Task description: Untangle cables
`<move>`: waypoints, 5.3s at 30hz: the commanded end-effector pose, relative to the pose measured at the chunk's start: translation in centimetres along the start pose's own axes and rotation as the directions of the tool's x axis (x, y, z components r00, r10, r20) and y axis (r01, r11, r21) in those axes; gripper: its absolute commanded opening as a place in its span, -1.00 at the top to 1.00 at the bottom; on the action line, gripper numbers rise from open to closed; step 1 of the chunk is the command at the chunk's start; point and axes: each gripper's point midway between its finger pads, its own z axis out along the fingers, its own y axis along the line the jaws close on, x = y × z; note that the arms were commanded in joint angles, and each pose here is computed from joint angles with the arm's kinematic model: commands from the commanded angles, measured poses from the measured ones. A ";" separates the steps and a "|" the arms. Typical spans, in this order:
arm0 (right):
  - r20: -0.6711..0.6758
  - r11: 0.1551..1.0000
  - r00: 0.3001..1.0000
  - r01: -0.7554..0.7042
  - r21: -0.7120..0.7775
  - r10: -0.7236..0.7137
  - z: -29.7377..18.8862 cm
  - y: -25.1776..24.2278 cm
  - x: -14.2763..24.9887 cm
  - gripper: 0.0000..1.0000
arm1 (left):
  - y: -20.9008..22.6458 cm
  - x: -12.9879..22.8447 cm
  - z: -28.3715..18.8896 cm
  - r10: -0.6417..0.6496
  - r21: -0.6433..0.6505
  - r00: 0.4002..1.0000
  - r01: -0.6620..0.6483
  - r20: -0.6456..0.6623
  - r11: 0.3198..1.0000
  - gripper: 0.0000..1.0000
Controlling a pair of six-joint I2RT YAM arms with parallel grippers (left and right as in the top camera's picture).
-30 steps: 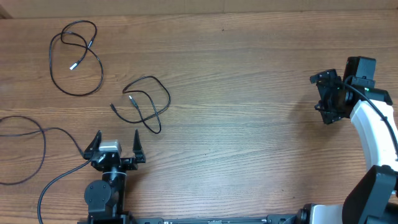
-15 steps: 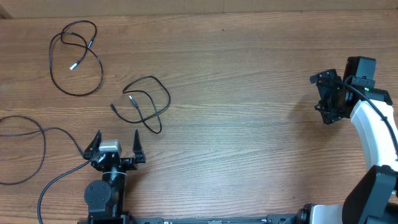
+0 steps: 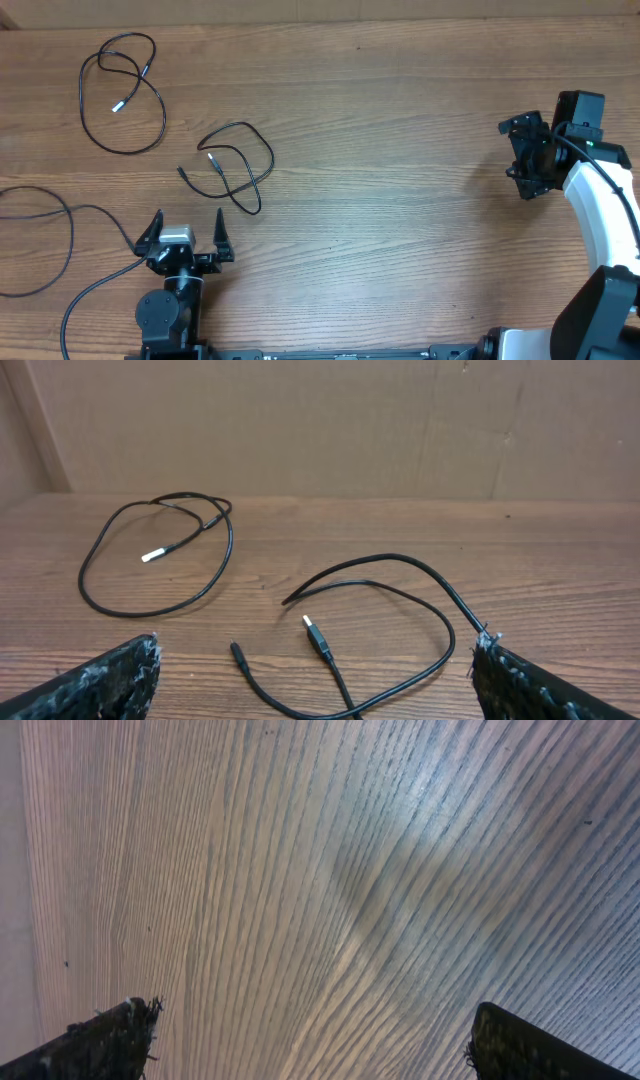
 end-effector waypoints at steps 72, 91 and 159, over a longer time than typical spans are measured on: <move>0.628 0.619 0.763 0.571 -0.539 -0.156 -21.6 -2.4 8.1 -1.00 | -0.1 0.0 0.0 0.001 0.009 1.000 -0.001 0.007 1.000 -0.99; 0.805 0.470 0.578 0.753 -0.460 -0.139 -14.8 -3.3 8.5 -1.00 | -0.1 0.0 0.0 0.001 0.009 1.000 -0.001 0.007 1.000 -0.99; 0.875 0.397 0.233 0.916 -0.051 -0.424 -11.3 -5.1 8.8 -1.00 | -0.1 0.0 0.0 0.001 0.009 1.000 -0.001 0.007 1.000 -0.99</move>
